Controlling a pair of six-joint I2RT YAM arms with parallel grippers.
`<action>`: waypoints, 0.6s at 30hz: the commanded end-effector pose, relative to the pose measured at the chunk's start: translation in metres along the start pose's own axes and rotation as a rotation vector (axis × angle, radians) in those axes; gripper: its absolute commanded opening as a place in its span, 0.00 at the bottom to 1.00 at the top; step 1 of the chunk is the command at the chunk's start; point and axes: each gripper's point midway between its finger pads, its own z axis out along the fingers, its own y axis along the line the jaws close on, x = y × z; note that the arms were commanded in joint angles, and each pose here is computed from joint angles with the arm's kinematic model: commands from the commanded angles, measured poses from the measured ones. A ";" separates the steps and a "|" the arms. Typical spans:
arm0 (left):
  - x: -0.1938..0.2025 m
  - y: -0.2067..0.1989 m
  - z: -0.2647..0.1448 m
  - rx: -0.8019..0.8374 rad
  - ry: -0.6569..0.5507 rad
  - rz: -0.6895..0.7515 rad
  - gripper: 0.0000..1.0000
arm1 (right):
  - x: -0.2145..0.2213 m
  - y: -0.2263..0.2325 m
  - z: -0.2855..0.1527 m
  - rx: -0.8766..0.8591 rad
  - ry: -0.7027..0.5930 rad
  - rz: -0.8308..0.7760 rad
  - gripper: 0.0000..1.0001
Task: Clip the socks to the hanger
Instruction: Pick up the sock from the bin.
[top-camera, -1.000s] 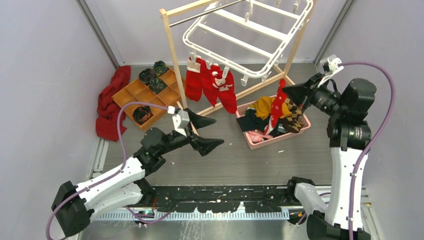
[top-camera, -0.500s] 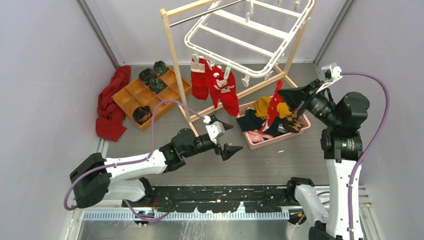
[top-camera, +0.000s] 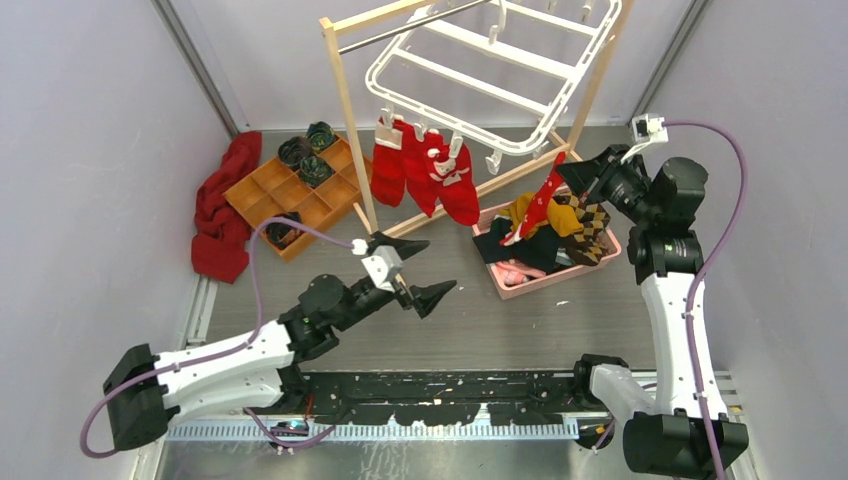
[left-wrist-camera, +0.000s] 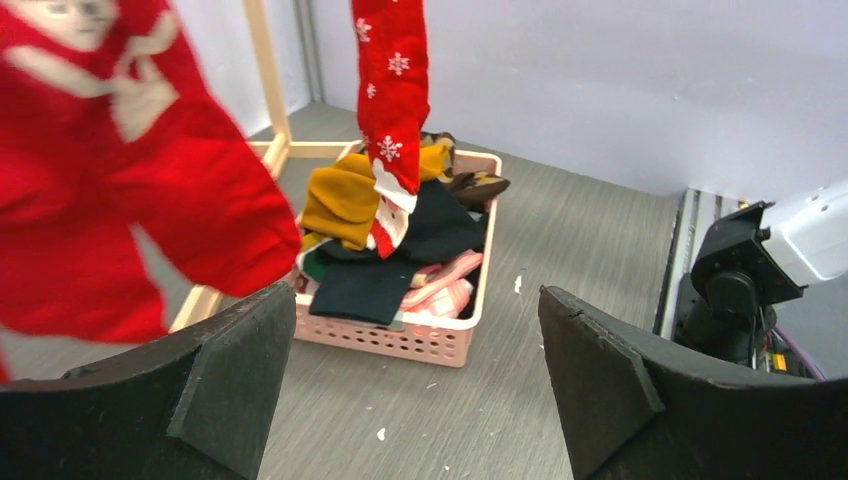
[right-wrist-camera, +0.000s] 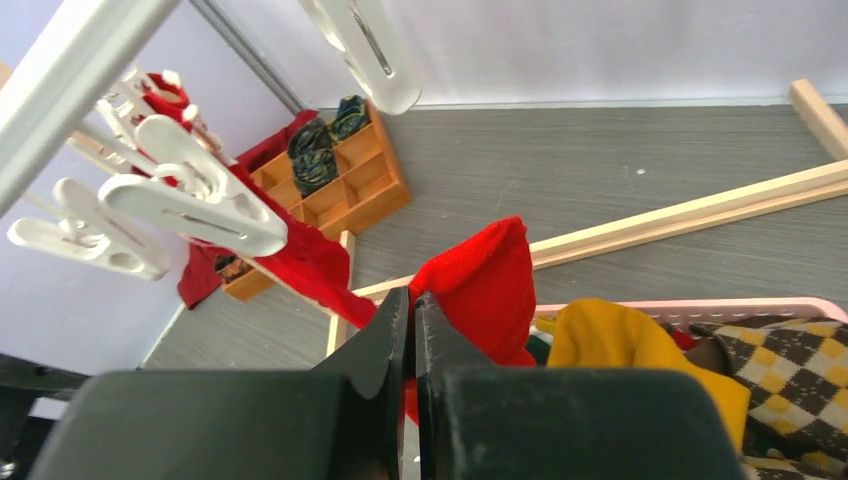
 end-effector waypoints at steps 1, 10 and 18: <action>0.002 0.019 -0.023 -0.116 -0.002 -0.014 0.91 | -0.012 -0.012 -0.003 0.067 -0.033 -0.108 0.02; 0.003 0.026 -0.032 -0.150 0.017 0.011 0.92 | 0.109 -0.119 -0.021 0.300 0.358 -0.236 0.02; 0.012 0.034 -0.043 -0.195 0.055 0.008 0.91 | 0.121 -0.133 -0.016 0.289 0.412 -0.238 0.05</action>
